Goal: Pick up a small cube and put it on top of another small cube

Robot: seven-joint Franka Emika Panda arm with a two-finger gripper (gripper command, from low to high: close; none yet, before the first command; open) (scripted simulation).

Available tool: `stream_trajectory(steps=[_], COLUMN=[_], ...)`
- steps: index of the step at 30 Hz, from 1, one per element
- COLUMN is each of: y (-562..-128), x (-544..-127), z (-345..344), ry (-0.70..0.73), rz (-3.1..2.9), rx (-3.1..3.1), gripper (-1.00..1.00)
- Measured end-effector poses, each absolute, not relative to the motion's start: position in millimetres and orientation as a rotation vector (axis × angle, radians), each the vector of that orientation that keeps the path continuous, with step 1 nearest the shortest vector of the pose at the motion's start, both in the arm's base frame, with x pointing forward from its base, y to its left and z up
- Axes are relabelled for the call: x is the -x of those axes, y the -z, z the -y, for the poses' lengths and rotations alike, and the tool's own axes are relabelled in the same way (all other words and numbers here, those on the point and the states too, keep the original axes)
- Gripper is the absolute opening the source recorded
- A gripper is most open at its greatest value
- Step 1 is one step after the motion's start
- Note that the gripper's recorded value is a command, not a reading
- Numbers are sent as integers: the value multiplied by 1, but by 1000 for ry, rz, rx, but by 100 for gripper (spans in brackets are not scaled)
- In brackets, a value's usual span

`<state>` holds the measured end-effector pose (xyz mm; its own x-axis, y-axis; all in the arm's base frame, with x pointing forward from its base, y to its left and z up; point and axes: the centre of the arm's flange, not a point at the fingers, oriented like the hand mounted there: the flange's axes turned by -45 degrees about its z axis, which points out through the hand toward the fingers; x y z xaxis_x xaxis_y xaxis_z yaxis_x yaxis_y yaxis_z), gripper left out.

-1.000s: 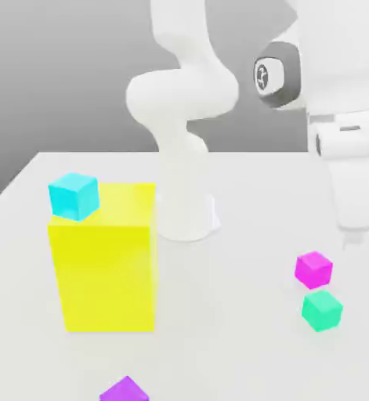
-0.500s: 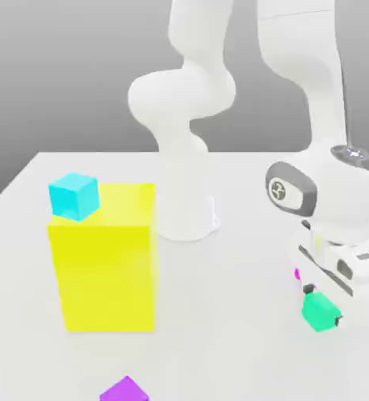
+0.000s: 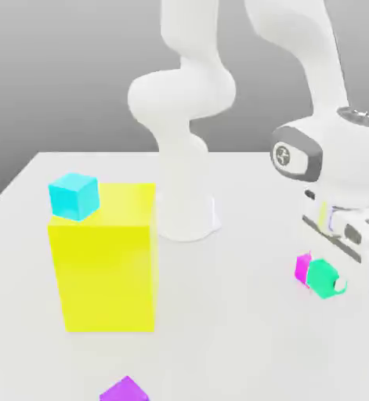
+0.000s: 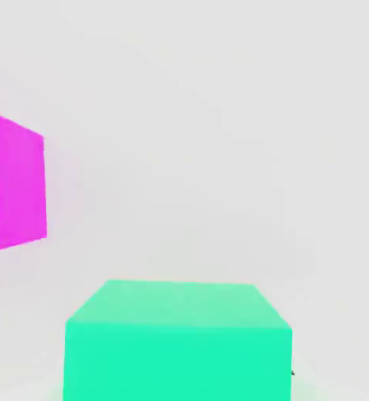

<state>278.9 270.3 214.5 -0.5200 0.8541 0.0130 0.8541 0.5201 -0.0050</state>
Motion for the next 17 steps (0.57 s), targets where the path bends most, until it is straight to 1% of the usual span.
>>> stream_trajectory(steps=[6,8,13,14,17], y=[-240,-230,-188,-182,-182], x=[-218,-213,-211,-211,-211], z=[-269,-269,-269,-268,-268], ry=[-1,-3,-4,-3,-3], rz=[2894,2912,2917,2916,2916], rx=[1211,1177,1169,1169,1169], gripper=[-100,-100,-100,100,100])
